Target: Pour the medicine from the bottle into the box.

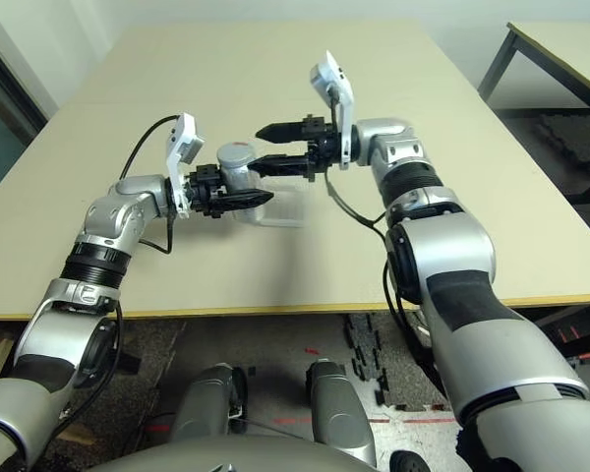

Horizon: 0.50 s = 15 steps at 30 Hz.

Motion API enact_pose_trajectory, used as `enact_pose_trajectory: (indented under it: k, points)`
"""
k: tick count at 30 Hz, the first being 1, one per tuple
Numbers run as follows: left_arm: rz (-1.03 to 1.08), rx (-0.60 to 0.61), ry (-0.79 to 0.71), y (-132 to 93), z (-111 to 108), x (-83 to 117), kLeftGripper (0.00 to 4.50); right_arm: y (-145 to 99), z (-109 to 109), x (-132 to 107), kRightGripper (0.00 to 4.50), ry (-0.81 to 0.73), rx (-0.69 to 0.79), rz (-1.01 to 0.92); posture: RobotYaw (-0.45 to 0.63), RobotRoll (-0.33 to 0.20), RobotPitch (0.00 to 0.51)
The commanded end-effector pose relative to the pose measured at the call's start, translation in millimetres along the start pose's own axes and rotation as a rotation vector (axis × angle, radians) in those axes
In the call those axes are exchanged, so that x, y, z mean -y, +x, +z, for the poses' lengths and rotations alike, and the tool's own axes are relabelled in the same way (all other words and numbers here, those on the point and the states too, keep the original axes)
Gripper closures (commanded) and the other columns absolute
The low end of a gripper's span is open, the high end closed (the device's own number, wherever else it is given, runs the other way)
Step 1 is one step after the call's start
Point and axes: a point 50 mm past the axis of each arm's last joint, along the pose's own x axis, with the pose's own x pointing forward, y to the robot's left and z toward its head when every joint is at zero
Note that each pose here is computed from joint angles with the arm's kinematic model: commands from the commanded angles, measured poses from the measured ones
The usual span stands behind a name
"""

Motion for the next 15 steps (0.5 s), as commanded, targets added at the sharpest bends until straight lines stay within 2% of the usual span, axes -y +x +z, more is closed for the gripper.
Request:
enact_pose_trajectory:
  k: [1, 6, 15]
  points:
    - [-0.002, -0.003, 0.017, -0.6, 2.7, -2.7, 1.82, -5.8, -11.1, 1.1, 0.0, 0.031, -0.036, -0.035, -0.15, 0.0, 0.063]
    - [0.009, -0.004, 0.025, -1.6, 2.9, -5.5, 1.82, -11.3, -10.9, 1.9, 0.0, 0.03, -0.045, -0.046, -0.15, 0.0, 0.057]
    - [0.027, -0.023, 0.043, 0.0, -1.2, -10.4, 1.82, -3.4, 6.3, -2.0, 0.0, 0.001, -0.012, 0.058, -0.16, 0.0, 0.061]
